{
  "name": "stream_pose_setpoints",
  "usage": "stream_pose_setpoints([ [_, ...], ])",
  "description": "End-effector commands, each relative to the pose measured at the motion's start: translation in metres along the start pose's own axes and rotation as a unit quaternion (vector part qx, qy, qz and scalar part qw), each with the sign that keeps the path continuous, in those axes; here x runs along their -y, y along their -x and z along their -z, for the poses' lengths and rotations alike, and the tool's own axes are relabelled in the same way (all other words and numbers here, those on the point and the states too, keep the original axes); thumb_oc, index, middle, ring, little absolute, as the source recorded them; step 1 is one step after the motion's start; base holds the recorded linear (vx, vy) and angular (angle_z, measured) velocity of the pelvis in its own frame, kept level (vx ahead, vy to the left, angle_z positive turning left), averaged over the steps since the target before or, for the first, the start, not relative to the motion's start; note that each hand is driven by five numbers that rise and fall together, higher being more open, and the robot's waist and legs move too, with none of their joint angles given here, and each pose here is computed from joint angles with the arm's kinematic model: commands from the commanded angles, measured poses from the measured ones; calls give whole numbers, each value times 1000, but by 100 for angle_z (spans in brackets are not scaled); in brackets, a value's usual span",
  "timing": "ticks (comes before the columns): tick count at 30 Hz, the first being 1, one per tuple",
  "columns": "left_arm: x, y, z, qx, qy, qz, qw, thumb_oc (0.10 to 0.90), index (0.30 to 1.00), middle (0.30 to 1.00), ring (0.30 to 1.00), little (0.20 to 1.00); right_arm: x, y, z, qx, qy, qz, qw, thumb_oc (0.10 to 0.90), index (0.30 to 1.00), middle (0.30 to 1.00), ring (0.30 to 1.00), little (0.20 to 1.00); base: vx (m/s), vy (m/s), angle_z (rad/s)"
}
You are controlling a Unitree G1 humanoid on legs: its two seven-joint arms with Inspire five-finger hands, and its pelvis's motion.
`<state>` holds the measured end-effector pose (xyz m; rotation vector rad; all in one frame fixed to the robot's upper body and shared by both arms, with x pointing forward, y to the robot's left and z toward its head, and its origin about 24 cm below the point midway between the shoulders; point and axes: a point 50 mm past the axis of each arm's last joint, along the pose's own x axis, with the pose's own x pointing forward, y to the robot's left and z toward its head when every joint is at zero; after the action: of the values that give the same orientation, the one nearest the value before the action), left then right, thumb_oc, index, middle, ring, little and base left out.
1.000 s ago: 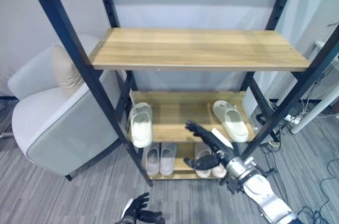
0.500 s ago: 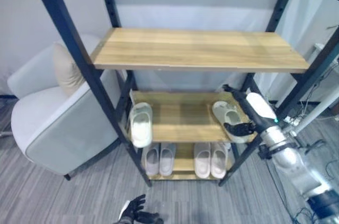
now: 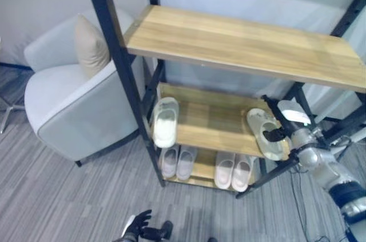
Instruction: Arrange the slippers neatly on the shoe rack.
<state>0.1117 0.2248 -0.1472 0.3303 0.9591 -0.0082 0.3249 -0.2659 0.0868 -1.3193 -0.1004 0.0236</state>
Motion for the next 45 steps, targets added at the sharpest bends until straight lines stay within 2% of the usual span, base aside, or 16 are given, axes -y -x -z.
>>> stream_pose_setpoints([
  [1, 10, -1, 0, -2, -40, 16, 999, 800, 900, 900, 900, 900, 71, -27, -7, 23, 74, 123, 989, 800, 900, 900, 900, 900, -4, 10, 19],
  [5, 10, -3, -7, 9, -36, 11, 999, 800, 900, 900, 900, 900, 75, -33, -9, 30, 139, 107, 984, 800, 900, 900, 900, 900, 2, 5, 6],
  [18, 11, -3, -7, 6, -19, 8, 1000, 800, 900, 900, 900, 900, 98, -21, -14, 58, 154, 129, 978, 800, 900, 900, 900, 900, 2, 1, 0],
  [28, 11, -1, -2, 3, -18, 14, 1000, 800, 900, 900, 900, 900, 104, -1, 14, 24, 198, 105, 974, 800, 900, 900, 900, 900, 2, 2, -1],
  [33, 12, -2, -4, 6, -20, 15, 1000, 800, 900, 900, 900, 900, 100, -7, 19, 9, 210, 91, 973, 800, 900, 900, 900, 900, -17, 4, -10],
  [45, 9, -7, -21, 33, -30, 6, 999, 800, 900, 900, 900, 900, 85, -37, 15, -40, 154, 93, 983, 800, 900, 900, 900, 900, -14, 1, -3],
])
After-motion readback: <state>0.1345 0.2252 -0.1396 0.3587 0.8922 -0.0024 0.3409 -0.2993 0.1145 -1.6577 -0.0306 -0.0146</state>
